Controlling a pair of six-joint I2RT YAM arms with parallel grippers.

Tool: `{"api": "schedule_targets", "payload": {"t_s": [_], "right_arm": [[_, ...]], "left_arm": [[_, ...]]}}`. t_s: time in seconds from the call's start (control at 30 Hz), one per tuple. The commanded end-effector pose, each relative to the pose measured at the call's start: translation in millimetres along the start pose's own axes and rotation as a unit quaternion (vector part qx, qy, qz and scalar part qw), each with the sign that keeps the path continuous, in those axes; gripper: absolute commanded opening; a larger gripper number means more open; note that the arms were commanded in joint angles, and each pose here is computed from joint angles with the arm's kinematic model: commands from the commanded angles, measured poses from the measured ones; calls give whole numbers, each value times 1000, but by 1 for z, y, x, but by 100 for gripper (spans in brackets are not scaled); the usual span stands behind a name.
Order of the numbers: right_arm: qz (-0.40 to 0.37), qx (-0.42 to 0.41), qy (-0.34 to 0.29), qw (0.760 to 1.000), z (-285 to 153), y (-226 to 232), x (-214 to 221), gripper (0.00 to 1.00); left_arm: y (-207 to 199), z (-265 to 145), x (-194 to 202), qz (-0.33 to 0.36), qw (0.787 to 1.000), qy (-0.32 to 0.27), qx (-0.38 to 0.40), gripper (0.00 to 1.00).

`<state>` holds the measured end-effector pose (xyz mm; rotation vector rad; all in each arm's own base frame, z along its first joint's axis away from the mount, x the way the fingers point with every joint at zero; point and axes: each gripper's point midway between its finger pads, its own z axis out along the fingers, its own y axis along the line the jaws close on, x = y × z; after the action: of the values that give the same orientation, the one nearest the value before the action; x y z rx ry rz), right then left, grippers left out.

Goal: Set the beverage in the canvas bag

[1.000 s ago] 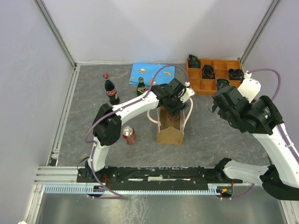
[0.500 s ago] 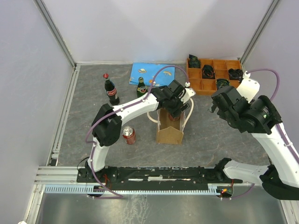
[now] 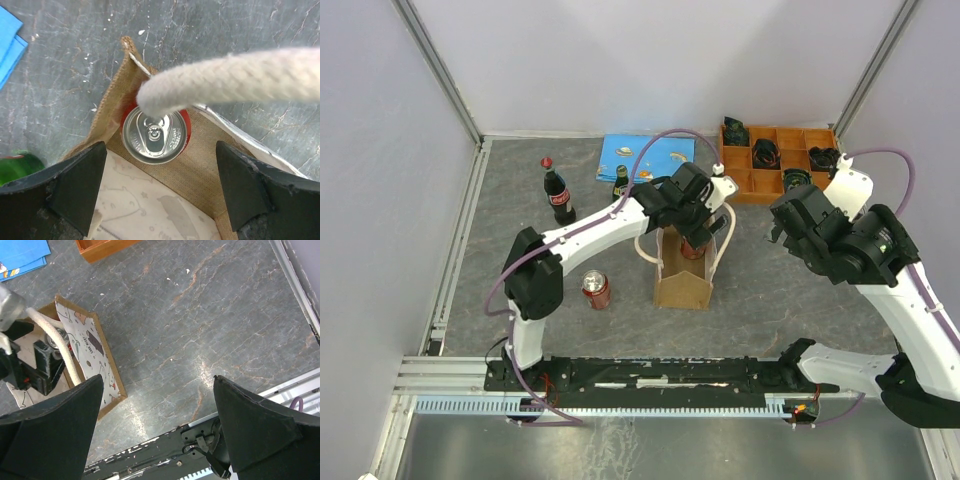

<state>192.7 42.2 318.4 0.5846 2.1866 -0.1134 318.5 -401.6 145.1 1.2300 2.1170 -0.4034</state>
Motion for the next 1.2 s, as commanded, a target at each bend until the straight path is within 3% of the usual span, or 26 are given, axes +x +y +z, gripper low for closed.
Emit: {"api": "schedule_targets", "payload": {"t_s": [0.0,0.27,0.5,0.63,0.83,1.0,1.17], "right_arm": [[11,0,-13,1000,1,2,-6,99],[13,-2,-12,1000,0,1,-5,99],[14,-2,-11,1000,-1,-2,-4,99],[15,-2,-13,1000,-1,-4,-3,99],[13,-5,-12,1000,1,-1,-3,99],[8,-8,-9,1000,3,4,-1,99],[10,-11,-6,1000,1,2,0,99]], "left_arm": [[5,-43,-39,-4,998,-60,-22,96],[19,-74,-37,-9,996,-62,-57,97],[60,-160,-33,-76,990,-111,-43,95],[70,-204,14,-34,996,-83,-11,95],[39,-242,133,46,993,64,84,96],[35,-238,192,89,988,105,70,97],[30,-218,211,85,989,100,74,97]]}}
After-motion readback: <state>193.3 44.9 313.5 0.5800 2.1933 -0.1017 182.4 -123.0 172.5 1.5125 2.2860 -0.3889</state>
